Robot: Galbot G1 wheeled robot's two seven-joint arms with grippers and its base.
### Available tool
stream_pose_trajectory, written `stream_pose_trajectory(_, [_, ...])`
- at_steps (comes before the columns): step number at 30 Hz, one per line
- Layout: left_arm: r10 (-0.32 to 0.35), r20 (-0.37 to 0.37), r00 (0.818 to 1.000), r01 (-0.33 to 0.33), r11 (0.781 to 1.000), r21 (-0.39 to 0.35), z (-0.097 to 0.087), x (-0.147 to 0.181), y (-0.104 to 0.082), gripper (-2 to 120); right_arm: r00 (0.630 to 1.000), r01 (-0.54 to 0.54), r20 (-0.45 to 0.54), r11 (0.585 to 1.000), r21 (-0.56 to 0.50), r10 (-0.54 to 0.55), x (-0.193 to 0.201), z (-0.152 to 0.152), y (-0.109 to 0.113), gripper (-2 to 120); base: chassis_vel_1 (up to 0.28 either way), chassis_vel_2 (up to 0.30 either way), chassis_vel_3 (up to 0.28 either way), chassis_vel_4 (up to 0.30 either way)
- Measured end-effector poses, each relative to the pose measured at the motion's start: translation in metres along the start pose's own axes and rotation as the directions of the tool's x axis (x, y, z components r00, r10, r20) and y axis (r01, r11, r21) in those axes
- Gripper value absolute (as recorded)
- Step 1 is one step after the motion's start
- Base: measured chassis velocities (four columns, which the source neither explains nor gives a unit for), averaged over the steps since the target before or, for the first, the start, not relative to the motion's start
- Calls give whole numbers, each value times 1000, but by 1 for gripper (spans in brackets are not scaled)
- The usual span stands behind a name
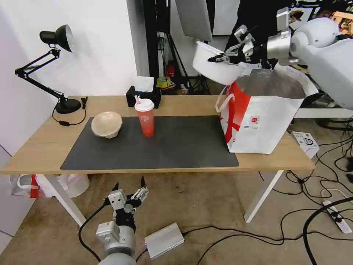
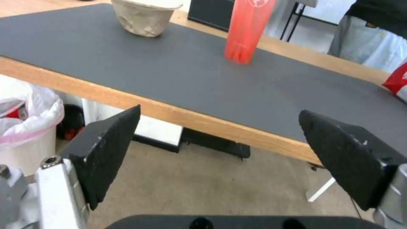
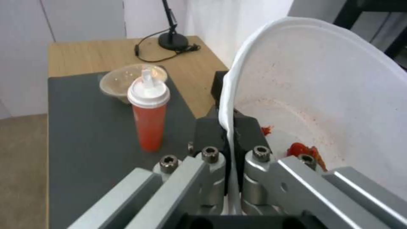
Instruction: Pick up the trash from the table and place it into the takeout bag.
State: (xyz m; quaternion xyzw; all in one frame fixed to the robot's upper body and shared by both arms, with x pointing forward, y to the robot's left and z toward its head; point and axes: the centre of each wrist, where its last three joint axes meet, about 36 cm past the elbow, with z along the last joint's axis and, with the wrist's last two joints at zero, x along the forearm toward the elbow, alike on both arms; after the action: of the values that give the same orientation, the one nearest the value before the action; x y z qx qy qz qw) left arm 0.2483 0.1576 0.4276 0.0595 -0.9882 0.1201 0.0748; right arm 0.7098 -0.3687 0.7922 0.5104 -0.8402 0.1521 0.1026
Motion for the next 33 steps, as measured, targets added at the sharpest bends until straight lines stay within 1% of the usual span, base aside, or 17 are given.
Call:
stream_pose_trajectory(2, [-1,0,1000,1,1000,-1,0,0,0,100,1000,-9,4,1000,-5,9,8,2,-1,0,0,0,0,0])
stream_pose_trajectory(8, [1,-4,1000,-1,1000,0,0,1,0,100,1000,-21,12,1000,-6,21,15,0,-2,0,0,0,0,0])
stream_pose_trajectory(21, [11,-3,1000,-11,1000,7,0,0,-4,100,998,-52,37,999,16,52,36,-23,-5,0,0,0,0,0])
stream_pose_trajectory(33, [13,-4,1000,-13,1000,6,0,0,-4,100,997,-66,33,998,21,65,52,-26,-4,0,0,0,0,0])
